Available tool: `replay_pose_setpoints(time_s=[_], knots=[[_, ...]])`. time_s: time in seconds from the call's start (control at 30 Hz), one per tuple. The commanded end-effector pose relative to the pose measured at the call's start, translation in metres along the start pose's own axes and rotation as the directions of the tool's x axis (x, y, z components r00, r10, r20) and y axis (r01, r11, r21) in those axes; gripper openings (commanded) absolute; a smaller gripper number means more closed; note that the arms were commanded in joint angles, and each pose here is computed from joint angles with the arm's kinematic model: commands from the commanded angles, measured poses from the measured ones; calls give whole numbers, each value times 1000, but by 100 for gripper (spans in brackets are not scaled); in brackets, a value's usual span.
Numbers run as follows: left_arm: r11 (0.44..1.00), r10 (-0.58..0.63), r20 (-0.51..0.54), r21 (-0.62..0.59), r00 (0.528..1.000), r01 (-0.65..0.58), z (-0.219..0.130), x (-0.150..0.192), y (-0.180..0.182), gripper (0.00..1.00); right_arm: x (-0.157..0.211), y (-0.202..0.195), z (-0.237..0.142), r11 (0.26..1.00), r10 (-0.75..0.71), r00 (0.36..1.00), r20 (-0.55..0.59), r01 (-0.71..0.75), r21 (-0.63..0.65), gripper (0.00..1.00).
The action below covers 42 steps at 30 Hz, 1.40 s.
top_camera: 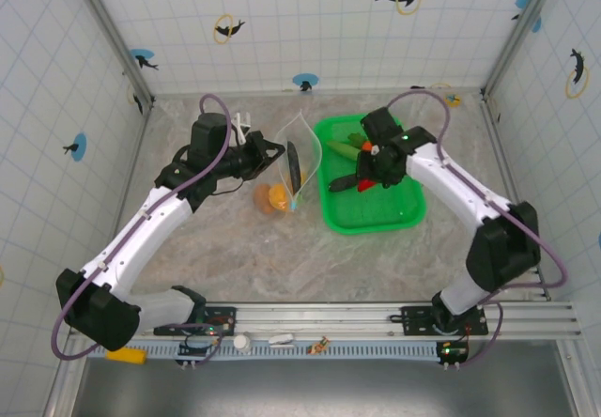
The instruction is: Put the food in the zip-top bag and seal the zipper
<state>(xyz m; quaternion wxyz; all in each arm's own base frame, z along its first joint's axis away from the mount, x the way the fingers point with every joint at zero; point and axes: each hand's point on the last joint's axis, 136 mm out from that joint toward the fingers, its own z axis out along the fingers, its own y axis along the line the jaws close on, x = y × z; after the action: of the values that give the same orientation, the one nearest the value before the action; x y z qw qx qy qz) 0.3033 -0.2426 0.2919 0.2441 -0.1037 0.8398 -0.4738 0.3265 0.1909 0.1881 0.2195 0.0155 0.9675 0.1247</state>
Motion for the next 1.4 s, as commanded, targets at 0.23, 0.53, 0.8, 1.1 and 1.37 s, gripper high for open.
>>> replay_pose_setpoints(time_s=[0.23,0.53,0.8,1.1,1.37], knots=[[999,5,6,50,1000,-6,-2,-7,-15,0,-55,136,-123,878,-105,923,370,261,-401,58],[999,0,6,53,1000,0,-5,-6,-16,0,-43,204,-114,818,-245,899,363,393,-421,59],[998,14,27,59,1000,-16,-15,-9,-25,0,-23,190,-67,849,-254,927,277,350,-396,58],[997,49,42,64,998,-52,-25,-14,-38,0,-16,159,-30,936,-227,960,165,262,-237,57],[996,63,45,59,997,-66,-29,-15,-41,0,-22,165,-36,942,-219,963,160,251,-222,59]])
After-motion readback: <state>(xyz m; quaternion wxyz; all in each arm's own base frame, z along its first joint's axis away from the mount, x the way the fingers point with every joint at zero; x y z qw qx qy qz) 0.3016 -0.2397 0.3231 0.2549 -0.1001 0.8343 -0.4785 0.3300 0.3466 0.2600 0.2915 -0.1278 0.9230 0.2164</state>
